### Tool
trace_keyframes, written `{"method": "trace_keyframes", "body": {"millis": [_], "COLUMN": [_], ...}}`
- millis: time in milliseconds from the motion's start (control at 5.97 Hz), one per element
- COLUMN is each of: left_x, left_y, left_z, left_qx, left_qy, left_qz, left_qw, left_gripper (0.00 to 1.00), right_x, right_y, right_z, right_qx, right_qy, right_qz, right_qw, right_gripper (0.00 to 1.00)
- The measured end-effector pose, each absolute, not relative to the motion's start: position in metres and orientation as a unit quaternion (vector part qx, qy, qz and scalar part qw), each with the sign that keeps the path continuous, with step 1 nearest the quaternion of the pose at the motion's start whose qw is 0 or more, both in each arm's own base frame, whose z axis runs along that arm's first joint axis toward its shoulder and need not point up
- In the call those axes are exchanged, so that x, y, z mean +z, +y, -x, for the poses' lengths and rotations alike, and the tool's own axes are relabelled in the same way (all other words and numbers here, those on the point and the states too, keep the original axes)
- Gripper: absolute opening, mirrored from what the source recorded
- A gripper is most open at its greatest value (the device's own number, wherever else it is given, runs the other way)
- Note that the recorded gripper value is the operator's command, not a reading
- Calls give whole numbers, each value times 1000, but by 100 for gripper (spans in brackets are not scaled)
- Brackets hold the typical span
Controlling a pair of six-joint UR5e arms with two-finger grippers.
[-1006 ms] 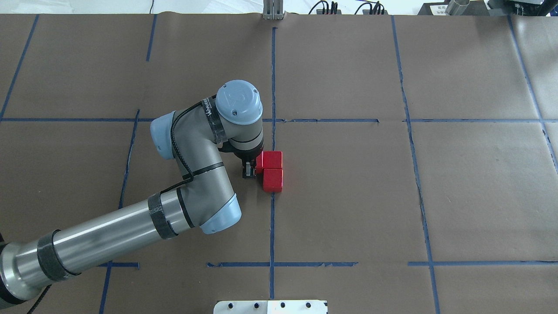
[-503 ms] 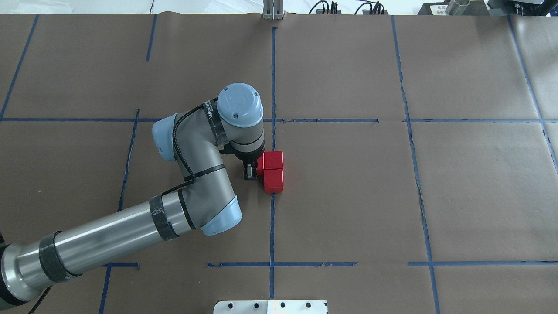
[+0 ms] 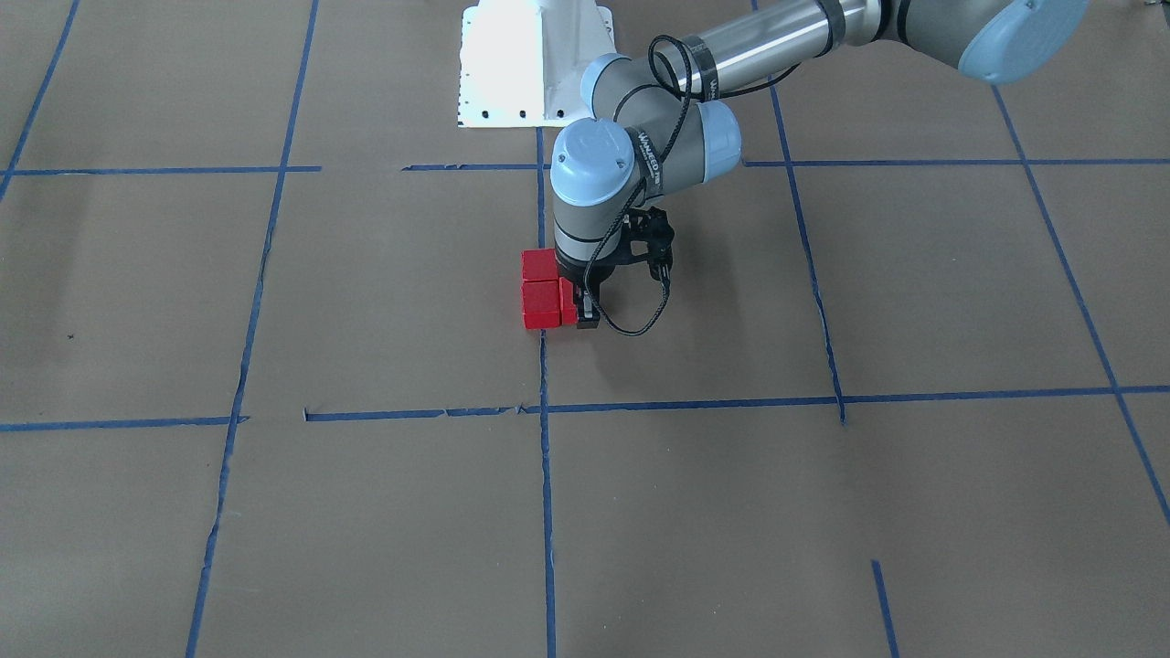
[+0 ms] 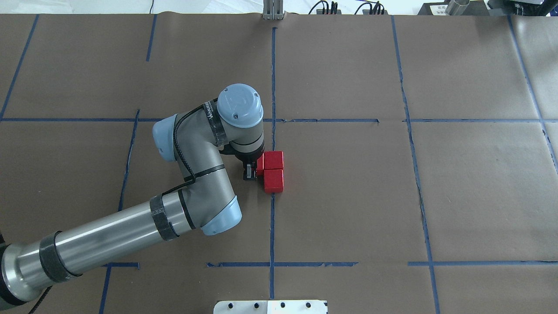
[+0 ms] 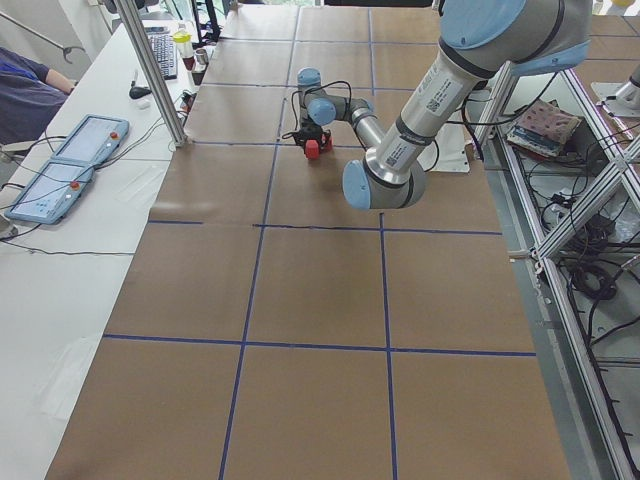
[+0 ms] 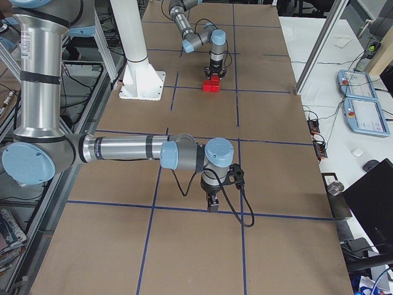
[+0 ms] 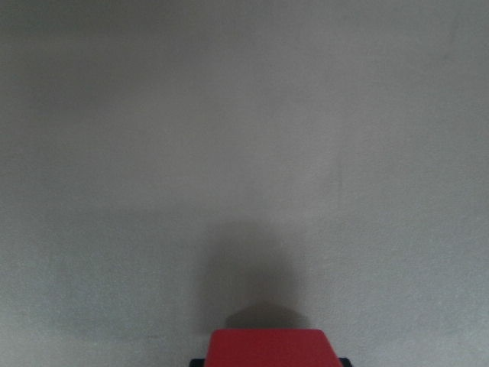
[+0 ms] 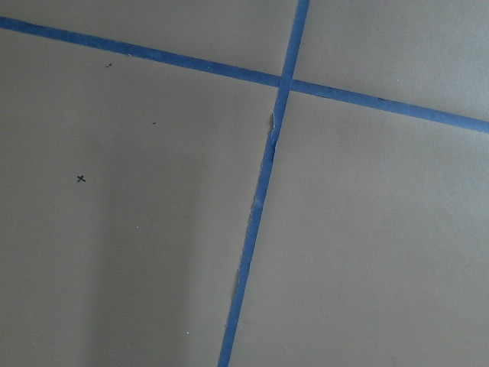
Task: Form red blocks into L shape at center
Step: 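Place the cube beside the farther cube of the pair and open the left gripper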
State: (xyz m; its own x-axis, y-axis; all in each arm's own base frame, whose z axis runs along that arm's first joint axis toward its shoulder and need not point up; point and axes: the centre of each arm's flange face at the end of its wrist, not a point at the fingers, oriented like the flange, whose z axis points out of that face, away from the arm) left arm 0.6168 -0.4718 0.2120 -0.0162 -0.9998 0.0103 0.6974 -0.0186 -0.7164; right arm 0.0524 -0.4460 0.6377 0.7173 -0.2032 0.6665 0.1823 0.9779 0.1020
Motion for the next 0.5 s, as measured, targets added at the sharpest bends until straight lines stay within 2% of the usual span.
{"method": "trace_keyframes", "body": {"millis": [503], "left_x": [214], "left_y": [-474], "left_z": [-618], "left_qx": [-663], "left_qy": [275], "left_qz": [268], "left_qw": [643], "left_gripper": [58], "right_x": [638], "right_y": [-446], "right_z": [-52], "right_qx": [-104], "right_qy": [-361], "right_qz": [-15], "right_qw": [926], "right_gripper": [99]}}
